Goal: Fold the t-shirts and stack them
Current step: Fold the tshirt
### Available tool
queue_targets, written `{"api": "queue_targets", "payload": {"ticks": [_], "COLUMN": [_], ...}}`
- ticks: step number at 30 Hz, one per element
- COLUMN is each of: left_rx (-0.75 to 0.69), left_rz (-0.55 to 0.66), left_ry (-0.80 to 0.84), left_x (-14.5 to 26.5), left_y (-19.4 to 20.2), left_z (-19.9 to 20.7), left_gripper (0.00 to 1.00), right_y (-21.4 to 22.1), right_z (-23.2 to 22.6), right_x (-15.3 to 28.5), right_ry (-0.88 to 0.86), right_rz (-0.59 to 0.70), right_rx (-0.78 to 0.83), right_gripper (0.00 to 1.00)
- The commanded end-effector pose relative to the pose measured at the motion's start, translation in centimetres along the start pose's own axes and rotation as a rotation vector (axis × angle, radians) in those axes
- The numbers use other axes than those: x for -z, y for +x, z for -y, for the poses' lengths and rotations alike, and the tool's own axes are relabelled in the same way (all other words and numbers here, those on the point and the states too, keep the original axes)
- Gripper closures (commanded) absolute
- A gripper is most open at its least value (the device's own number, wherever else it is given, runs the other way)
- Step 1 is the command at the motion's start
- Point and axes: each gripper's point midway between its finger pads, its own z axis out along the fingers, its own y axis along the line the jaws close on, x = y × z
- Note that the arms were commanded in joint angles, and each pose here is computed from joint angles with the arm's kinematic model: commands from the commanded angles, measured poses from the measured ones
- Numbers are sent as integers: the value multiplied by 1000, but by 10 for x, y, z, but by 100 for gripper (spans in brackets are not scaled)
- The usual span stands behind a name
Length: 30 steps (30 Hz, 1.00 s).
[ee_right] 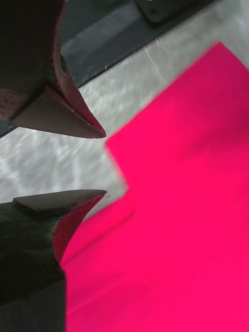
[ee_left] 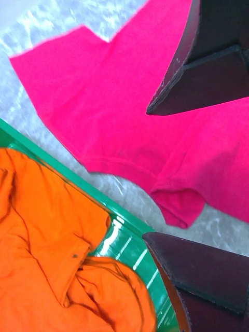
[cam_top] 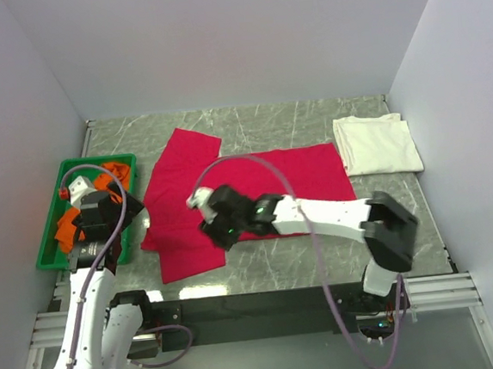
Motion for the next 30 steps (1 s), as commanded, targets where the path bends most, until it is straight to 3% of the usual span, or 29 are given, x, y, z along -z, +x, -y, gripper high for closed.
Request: {"api": "queue_targets", "payload": {"ticks": [1, 5, 11, 24, 26, 30], "left_rx": [-20, 9, 17, 20, 22, 21], "left_rz": [99, 144, 154, 161, 162, 165], "left_ry": [19, -5, -16, -9, -6, -7], "left_x": [1, 7, 7, 9, 9, 9], "left_y": [-20, -26, -27, -29, -29, -29], "left_z": [2, -4, -7, -6, -6, -6], "left_gripper": [1, 1, 1, 2, 2, 2], "right_y": [-15, -6, 9, 34, 38, 43], "right_z": [-37, -60, -90, -92, -94, -91], "right_x": [-21, -50, -80, -109, -113, -118], "right_ry": [-65, -82, -135, -89, -89, -62], "right_rz": [-6, -78, -131, -203, -213, -229], "right_rx": [223, 357, 421, 484, 497, 519], "right_gripper": [49, 50, 50, 52, 55, 70]}}
